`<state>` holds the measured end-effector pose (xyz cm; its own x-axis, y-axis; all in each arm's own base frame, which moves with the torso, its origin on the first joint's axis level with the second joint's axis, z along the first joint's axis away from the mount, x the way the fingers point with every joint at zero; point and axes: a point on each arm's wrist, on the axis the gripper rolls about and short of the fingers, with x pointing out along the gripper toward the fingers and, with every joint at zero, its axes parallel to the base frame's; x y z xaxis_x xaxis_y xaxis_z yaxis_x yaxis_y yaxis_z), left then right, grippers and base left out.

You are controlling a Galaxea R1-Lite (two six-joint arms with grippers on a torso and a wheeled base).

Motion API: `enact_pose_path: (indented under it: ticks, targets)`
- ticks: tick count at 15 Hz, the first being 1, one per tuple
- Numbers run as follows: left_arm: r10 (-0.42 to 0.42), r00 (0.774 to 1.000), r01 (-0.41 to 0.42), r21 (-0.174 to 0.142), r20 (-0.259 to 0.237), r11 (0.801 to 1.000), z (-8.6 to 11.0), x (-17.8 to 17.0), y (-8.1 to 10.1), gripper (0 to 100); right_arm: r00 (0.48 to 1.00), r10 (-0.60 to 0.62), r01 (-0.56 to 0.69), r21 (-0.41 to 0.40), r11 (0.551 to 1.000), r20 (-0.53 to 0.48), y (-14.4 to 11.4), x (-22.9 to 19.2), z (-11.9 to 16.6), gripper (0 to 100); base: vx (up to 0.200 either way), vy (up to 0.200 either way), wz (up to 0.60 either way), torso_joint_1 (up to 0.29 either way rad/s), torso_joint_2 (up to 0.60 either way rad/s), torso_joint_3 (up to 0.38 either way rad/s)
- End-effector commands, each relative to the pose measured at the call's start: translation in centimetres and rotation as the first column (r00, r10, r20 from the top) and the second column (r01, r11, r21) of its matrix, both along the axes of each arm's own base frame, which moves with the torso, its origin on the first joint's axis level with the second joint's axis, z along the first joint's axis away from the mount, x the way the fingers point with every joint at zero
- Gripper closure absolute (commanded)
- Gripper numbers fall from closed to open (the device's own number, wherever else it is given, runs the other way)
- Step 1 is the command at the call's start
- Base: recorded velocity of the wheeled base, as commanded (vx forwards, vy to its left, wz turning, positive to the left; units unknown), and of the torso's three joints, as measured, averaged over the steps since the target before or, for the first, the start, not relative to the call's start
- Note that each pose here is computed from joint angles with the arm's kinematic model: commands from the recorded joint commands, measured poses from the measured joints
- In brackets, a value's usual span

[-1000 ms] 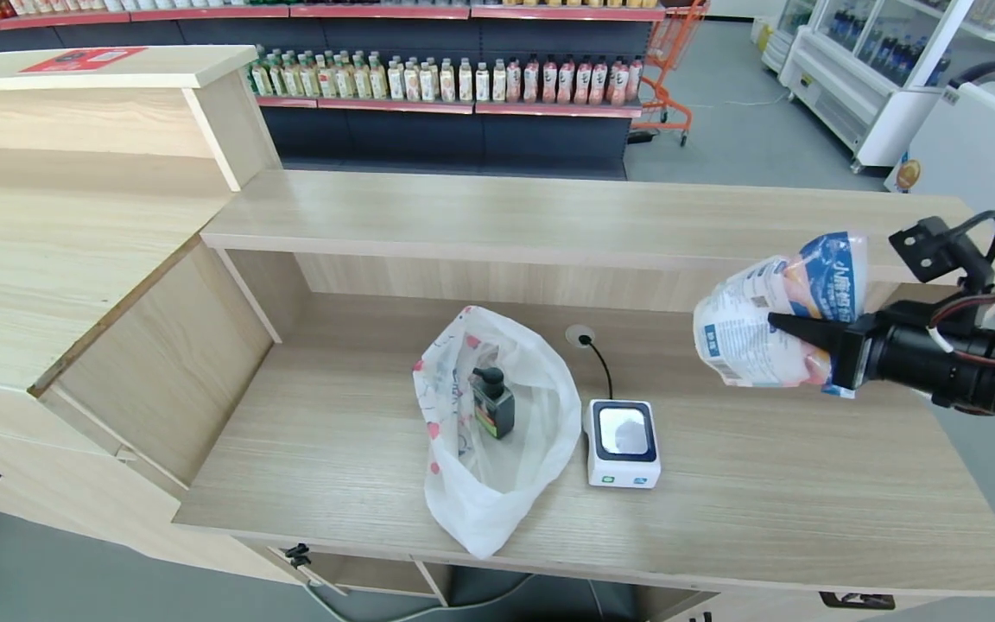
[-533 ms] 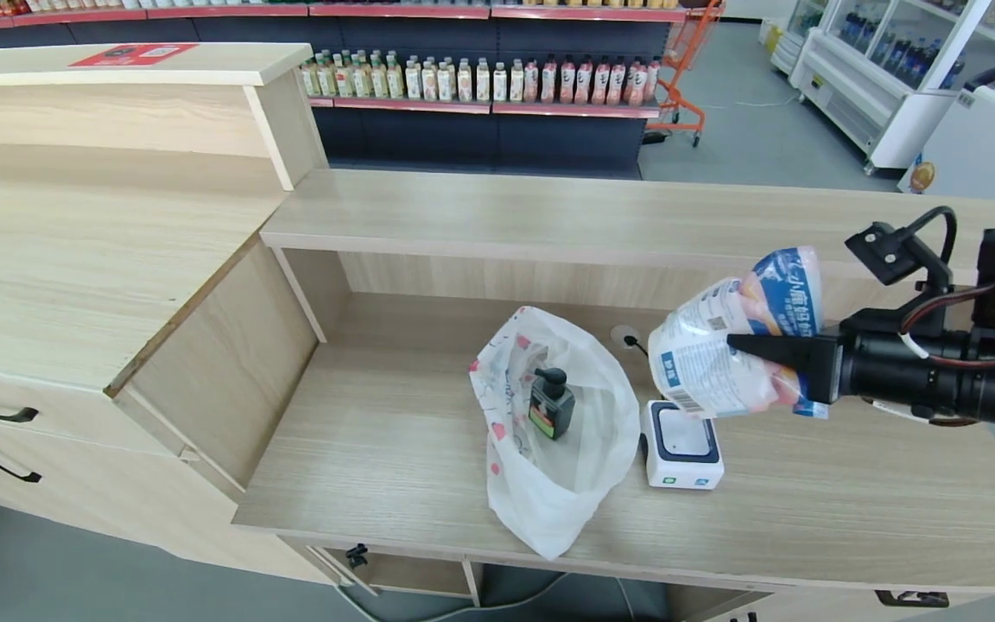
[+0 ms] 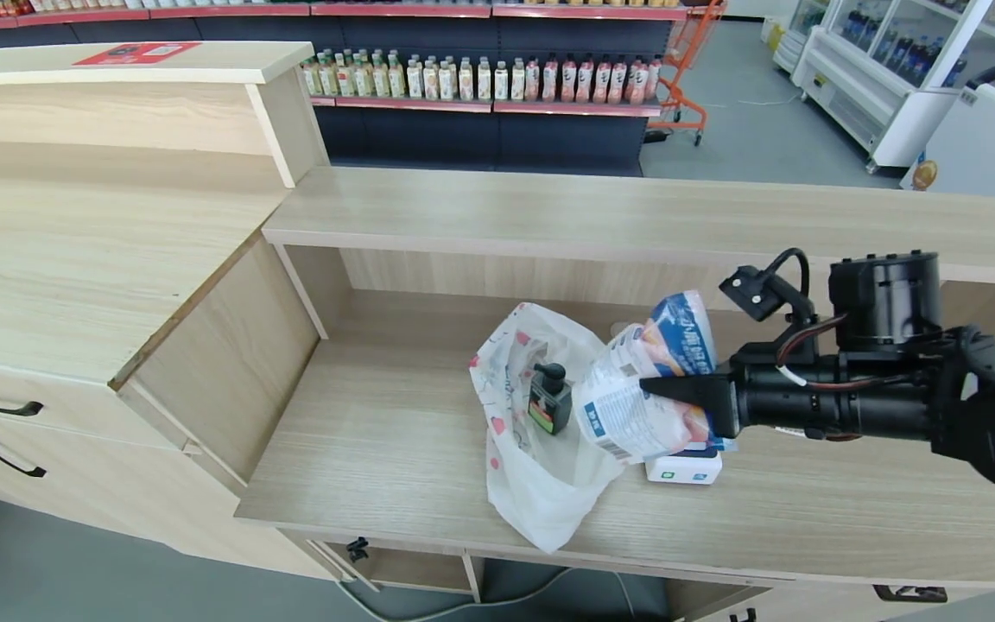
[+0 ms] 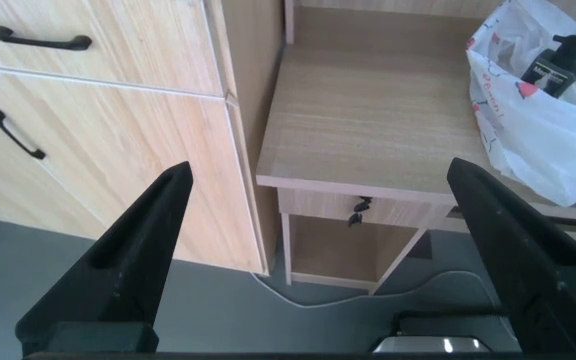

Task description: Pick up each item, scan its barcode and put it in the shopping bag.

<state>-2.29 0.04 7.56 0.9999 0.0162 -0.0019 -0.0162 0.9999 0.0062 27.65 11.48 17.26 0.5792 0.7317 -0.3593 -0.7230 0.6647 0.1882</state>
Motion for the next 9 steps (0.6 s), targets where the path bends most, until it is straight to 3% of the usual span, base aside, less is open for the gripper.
enact_pose_path:
  ticks: [1, 4, 9]
  targets:
    - [0.001, 1.000, -0.001, 0.000, 0.000, 1.000, 0.0, 0.0, 0.0, 0, 0.998, 0.020, -0.022, -0.031, 0.999, -0.063, 1.0, 1.1, -2.3, 100, 0.000, 0.000, 0.00, 0.000, 0.00, 0.000]
    - [0.001, 1.000, -0.001, 0.000, 0.000, 1.000, 0.0, 0.0, 0.0, 0, 0.996, 0.075, -0.081, -0.128, 0.989, -0.055, 1.9, 2.7, -5.4, 100, 0.000, 0.000, 0.00, 0.000, 0.00, 0.000]
    - [0.001, 1.000, -0.001, 0.000, 0.000, 1.000, 0.0, 0.0, 0.0, 0, 0.989, 0.144, -0.139, -0.200, 0.970, 0.012, 4.1, 5.3, -7.3, 100, 0.000, 0.000, 0.00, 0.000, 0.00, 0.000]
